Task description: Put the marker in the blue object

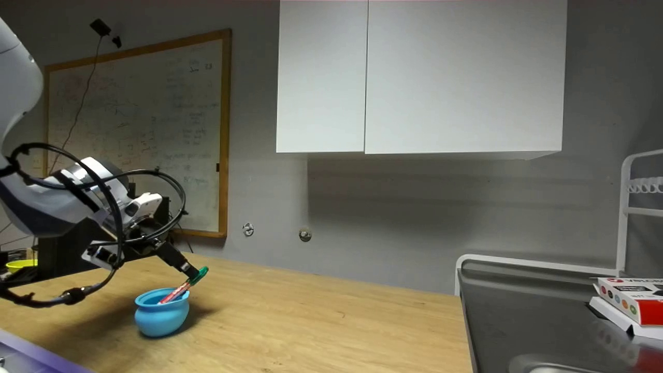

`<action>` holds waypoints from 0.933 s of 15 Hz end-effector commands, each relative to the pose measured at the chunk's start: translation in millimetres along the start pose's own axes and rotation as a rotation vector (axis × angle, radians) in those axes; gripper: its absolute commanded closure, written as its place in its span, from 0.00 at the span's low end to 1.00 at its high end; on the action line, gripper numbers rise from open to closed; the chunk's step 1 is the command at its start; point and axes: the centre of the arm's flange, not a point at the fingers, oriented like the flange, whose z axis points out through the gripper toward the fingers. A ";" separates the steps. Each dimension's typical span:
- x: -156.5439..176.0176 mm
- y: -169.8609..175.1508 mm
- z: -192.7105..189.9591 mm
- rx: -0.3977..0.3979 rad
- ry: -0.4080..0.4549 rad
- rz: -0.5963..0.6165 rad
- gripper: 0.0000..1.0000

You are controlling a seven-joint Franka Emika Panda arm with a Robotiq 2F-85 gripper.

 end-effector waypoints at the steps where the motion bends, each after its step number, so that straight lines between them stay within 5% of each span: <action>1: 7.2 -4.7 0.9 0.001 0.005 -0.021 0.29; 5: 9.8 -2.4 -0.9 0.009 0.009 -0.021 0.01; 8: 18.8 7.2 -2.5 0.041 -0.012 -0.095 0.00; 14: 45.1 47.3 -8.8 0.318 -0.010 -0.295 0.00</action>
